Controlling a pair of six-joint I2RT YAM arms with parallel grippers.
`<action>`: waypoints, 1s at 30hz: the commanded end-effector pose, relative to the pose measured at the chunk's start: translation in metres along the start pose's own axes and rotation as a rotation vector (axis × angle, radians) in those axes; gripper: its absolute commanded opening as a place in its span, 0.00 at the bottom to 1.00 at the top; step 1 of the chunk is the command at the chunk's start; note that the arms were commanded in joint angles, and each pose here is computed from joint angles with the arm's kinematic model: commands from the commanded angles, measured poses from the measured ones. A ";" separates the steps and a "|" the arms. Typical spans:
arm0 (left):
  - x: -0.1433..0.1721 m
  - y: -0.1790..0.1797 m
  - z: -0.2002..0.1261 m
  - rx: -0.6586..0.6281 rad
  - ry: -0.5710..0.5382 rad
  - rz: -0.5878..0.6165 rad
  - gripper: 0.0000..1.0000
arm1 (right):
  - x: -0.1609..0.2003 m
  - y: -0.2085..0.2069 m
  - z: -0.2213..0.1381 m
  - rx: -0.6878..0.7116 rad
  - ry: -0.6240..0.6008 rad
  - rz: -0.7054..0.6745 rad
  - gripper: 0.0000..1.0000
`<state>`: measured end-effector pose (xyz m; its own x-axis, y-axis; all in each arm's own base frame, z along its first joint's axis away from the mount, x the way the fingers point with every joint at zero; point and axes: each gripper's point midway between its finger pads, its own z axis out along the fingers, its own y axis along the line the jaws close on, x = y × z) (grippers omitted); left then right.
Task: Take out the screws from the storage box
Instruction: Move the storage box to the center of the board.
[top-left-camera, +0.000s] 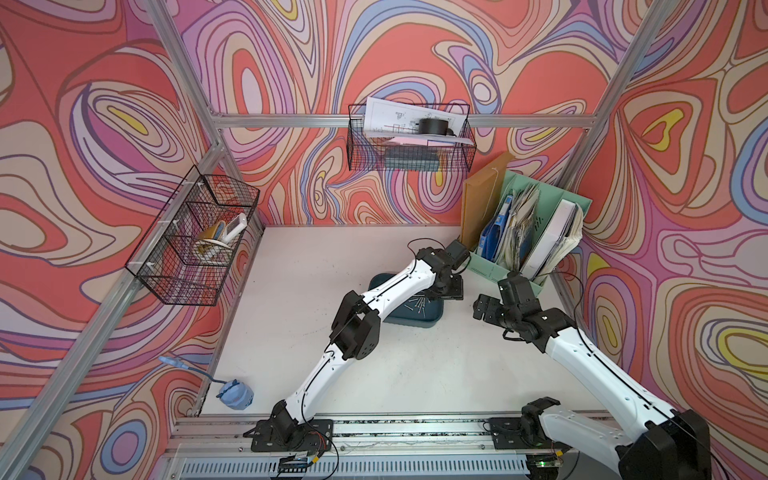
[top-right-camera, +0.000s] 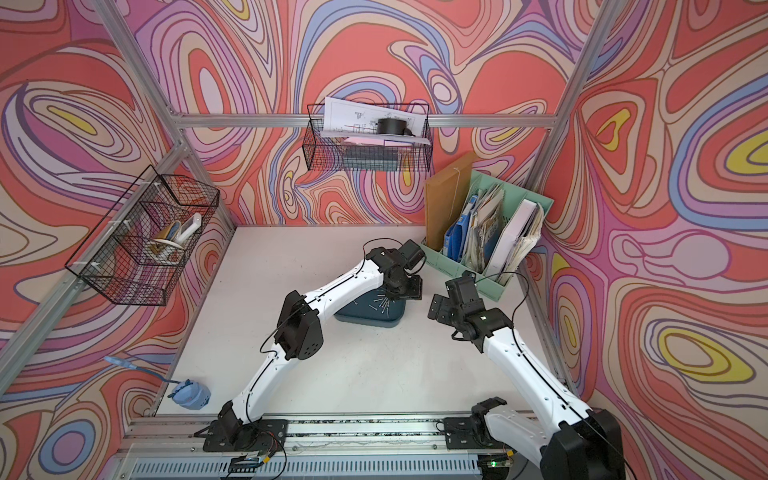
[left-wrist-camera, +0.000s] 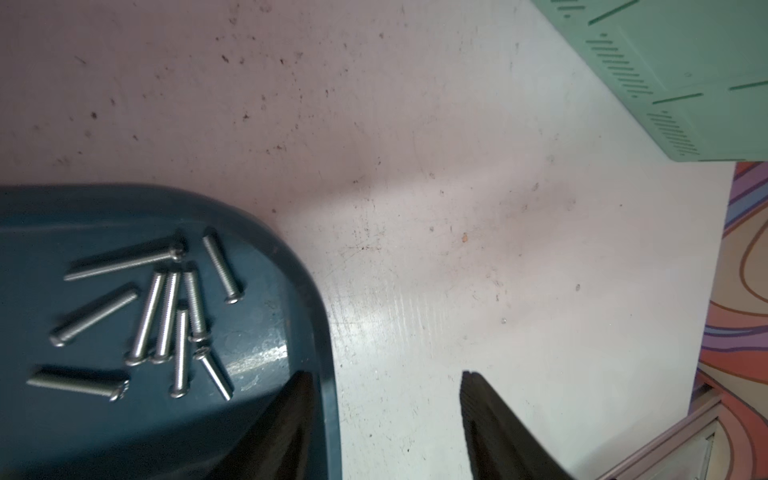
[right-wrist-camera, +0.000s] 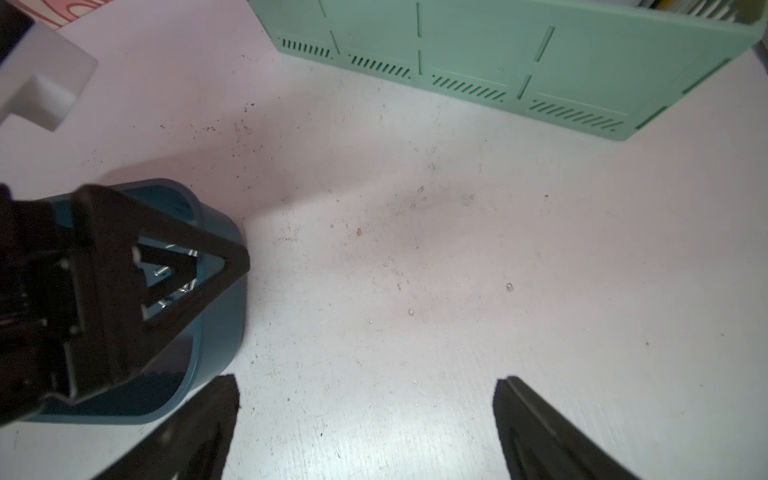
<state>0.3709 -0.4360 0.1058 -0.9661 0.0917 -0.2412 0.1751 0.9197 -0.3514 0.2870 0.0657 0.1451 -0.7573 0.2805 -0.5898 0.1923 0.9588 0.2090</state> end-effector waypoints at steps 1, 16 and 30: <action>-0.031 -0.002 -0.074 0.057 -0.133 0.036 0.67 | -0.020 0.023 -0.018 -0.111 -0.052 -0.052 0.95; 0.002 0.211 -0.138 -0.160 -0.305 -0.206 0.75 | -0.030 0.147 0.016 -0.198 0.100 -0.356 0.62; 0.033 0.221 -0.086 -0.052 -0.183 -0.240 0.69 | 0.012 0.182 0.135 -0.041 0.308 -0.333 0.34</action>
<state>0.3613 -0.1862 0.1063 -0.9186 -0.2130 -0.3328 -0.0964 0.9376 -0.3340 0.3953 0.2523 0.0758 -0.9178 -0.0974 -0.3849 -0.1487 0.9832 0.1058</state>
